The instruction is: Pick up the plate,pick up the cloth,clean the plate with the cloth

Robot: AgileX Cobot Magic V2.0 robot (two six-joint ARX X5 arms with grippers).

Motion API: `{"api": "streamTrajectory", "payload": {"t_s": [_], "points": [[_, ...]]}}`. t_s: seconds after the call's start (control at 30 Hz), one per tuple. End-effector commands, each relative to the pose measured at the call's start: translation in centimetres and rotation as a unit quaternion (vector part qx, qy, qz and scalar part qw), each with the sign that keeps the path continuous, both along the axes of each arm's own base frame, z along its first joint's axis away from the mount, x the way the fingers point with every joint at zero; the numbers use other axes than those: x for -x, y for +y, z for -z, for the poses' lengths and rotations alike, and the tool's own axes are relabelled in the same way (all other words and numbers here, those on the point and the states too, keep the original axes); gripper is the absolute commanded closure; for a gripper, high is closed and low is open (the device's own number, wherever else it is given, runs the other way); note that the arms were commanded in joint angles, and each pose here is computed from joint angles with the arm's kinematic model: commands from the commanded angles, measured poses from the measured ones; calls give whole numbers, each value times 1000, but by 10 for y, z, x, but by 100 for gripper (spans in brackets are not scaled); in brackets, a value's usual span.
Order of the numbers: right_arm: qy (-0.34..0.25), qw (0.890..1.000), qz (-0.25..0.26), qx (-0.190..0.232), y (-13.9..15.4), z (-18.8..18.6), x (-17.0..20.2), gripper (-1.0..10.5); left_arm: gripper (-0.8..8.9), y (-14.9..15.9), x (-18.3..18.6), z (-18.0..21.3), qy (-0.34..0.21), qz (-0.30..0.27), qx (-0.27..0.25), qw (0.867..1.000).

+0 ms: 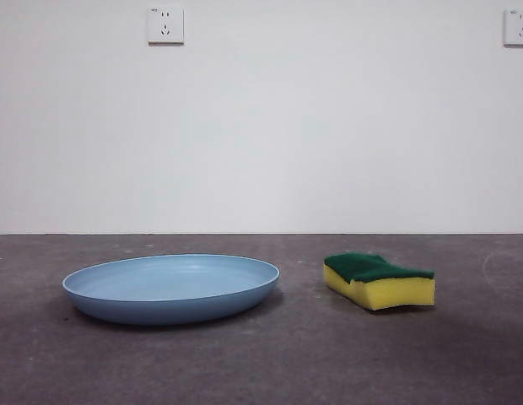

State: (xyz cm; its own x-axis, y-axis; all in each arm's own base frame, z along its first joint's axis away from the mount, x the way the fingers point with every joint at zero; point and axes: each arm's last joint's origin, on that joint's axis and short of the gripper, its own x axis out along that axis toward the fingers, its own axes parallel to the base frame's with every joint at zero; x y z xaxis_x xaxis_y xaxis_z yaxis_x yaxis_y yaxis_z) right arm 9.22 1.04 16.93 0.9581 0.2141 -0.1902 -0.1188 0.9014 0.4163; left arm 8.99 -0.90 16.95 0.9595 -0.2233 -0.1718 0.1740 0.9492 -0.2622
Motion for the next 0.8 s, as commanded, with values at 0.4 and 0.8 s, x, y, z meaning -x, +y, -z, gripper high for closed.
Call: {"api": "streamTrajectory", "payload": {"t_s": [0.4, 0.8], "points": [[74, 996, -52, 26, 3, -93, -10, 957, 820, 0, -4, -73, 39, -3, 22, 999], [189, 966, -161, 74, 11, -137, -59, 871, 813, -8, -48, -96, 203, 115, -4, 972]]}}
